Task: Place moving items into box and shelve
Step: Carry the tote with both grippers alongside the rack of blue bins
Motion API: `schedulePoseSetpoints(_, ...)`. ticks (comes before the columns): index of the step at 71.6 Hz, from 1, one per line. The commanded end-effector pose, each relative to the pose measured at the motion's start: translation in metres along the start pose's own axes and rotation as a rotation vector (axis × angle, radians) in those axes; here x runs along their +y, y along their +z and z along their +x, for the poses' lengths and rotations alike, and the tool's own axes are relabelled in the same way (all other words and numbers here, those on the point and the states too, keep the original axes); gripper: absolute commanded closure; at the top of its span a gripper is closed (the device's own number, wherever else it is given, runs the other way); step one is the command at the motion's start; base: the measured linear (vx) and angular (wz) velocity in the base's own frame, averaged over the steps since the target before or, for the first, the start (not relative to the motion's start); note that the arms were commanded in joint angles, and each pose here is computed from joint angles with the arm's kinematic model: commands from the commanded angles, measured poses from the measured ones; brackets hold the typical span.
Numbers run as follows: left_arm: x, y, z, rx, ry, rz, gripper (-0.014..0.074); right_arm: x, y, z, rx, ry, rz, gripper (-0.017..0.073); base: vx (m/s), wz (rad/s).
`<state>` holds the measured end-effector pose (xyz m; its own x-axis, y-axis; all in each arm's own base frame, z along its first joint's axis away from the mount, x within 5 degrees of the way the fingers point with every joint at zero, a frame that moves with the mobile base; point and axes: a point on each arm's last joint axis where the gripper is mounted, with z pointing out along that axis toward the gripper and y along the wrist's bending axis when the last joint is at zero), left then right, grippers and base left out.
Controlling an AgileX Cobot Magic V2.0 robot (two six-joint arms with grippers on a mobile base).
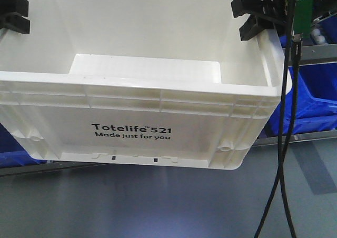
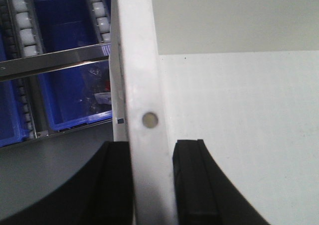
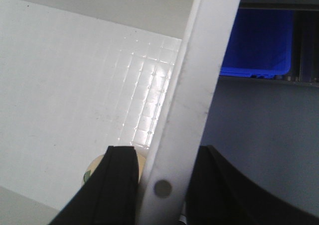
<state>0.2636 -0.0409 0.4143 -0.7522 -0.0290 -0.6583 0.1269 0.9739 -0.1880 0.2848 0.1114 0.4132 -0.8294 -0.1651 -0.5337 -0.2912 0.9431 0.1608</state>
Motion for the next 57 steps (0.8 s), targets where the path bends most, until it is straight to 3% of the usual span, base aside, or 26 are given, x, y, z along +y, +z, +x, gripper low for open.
schedulePoseSetpoints(1,-0.0111,-0.0296,-0.0172,-0.217,-0.01,0.065,0.061,0.0122,-0.0363,-0.0105,-0.207,-0.033,-0.088,0.0571,0.12,0.37)
schedulePoseSetpoints(31,-0.0111,-0.0296,-0.0172,-0.217,-0.01,0.065,0.061,0.0121,-0.0363,-0.0105,-0.207,-0.034,-0.087,0.0571,0.16,0.31)
schedulePoseSetpoints(57,-0.0111,-0.0296,-0.0172,-0.217,-0.01,0.065,0.061,0.0121,-0.0363,-0.0105,-0.207,-0.04,-0.087,0.0571,0.24,0.1)
